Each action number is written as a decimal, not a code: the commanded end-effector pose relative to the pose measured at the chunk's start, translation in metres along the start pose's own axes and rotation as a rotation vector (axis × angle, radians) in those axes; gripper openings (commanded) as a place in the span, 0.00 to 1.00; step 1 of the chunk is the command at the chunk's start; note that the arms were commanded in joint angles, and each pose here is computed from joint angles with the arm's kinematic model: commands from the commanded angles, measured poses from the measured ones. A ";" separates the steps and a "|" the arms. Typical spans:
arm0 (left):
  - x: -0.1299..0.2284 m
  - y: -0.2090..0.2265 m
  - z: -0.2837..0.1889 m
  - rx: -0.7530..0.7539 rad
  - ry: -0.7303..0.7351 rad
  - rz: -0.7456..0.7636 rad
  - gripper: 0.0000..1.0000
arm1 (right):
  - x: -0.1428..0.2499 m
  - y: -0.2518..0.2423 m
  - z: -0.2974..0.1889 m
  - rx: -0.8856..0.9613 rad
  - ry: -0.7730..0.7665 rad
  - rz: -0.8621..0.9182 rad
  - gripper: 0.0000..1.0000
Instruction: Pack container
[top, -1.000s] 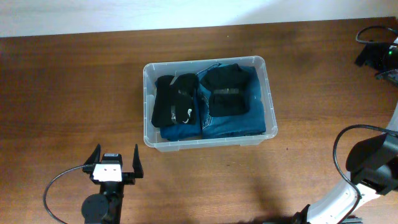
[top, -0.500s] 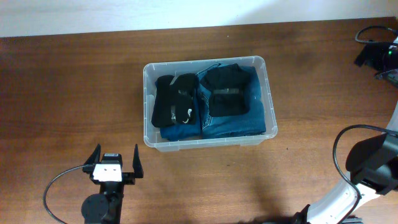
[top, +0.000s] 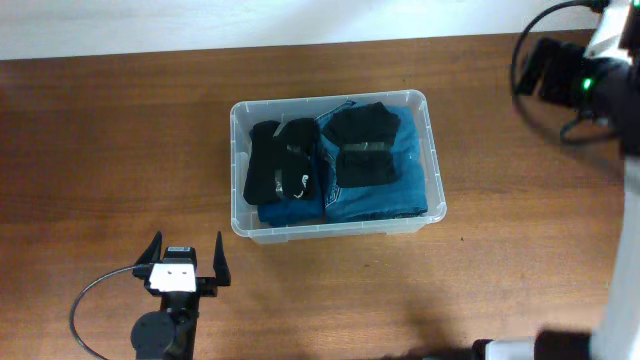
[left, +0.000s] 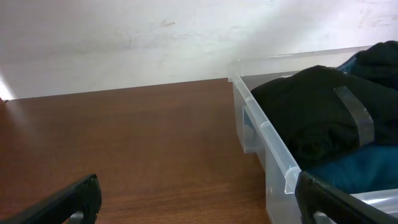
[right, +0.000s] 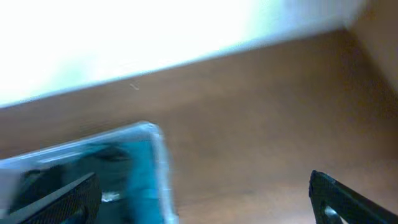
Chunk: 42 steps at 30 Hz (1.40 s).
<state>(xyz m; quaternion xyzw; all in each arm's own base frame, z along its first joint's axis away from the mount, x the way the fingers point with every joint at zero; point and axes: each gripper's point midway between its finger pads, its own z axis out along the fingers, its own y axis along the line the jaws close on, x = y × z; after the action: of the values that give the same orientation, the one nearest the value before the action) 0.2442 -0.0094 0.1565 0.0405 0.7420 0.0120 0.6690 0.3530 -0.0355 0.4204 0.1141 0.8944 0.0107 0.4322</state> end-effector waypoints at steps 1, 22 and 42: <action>0.000 -0.001 0.000 0.011 -0.006 0.012 0.99 | 0.005 0.021 -0.047 -0.048 -0.089 -0.052 0.98; 0.000 -0.001 0.000 0.011 -0.006 0.012 0.99 | 0.152 0.012 -0.075 -0.198 -0.660 -0.318 0.98; 0.000 -0.001 0.000 0.011 -0.006 0.012 0.99 | 0.248 0.011 0.045 -0.260 -0.745 -0.341 0.99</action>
<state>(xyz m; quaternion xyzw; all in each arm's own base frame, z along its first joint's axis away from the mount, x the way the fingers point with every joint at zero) 0.2441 -0.0099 0.1565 0.0414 0.7420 0.0108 0.6690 0.2414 0.0262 0.2037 -0.0964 0.6774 0.0151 0.7291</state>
